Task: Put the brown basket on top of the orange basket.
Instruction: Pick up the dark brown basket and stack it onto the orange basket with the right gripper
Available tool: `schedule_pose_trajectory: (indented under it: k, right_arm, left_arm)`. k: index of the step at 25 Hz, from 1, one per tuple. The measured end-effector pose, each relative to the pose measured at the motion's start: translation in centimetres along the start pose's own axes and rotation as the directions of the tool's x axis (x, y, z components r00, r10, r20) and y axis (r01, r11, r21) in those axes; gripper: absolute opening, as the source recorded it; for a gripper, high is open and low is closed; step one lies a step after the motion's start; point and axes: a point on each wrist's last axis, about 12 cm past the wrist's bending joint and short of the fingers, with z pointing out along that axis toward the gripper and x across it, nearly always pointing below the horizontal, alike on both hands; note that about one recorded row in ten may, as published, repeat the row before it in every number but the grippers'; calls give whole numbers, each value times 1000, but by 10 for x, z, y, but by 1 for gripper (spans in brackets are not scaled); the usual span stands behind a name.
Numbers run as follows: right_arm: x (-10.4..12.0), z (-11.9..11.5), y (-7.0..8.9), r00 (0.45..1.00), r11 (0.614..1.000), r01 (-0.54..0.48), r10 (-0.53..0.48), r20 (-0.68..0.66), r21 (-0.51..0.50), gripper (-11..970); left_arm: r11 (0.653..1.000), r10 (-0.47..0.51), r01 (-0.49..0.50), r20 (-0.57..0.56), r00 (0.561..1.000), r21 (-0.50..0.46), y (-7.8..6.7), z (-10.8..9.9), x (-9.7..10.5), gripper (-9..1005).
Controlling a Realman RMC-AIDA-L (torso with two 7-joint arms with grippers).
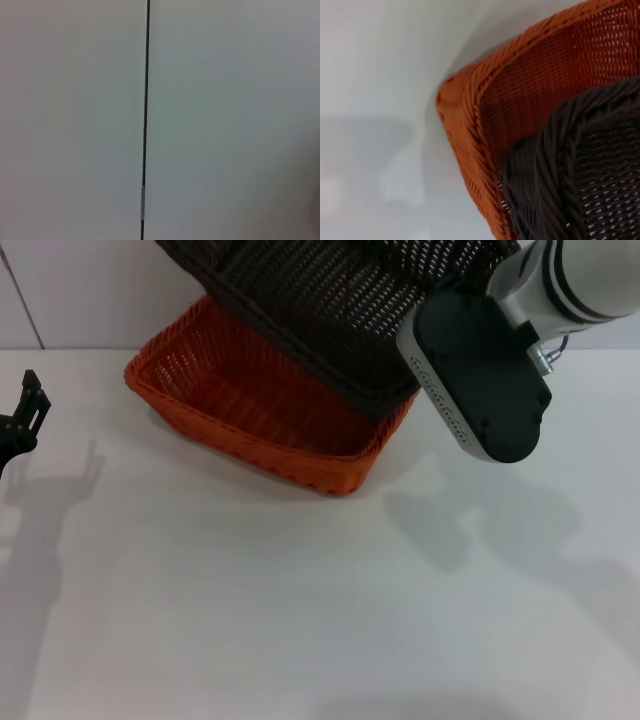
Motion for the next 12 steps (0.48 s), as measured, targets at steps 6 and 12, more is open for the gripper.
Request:
schedule_pose_trajectory:
  k: [6,12]
  right_arm:
    - [-2,7,1,1000,999,19,-19,0,29,151]
    - [-10,12,0,999,999,37,-38,12,29,154]
  left_arm:
    - [1000,12,-12,-4,1000,11,-3,2,0,834]
    - [999,28,-27,-12,1000,16,-4,4,1,834]
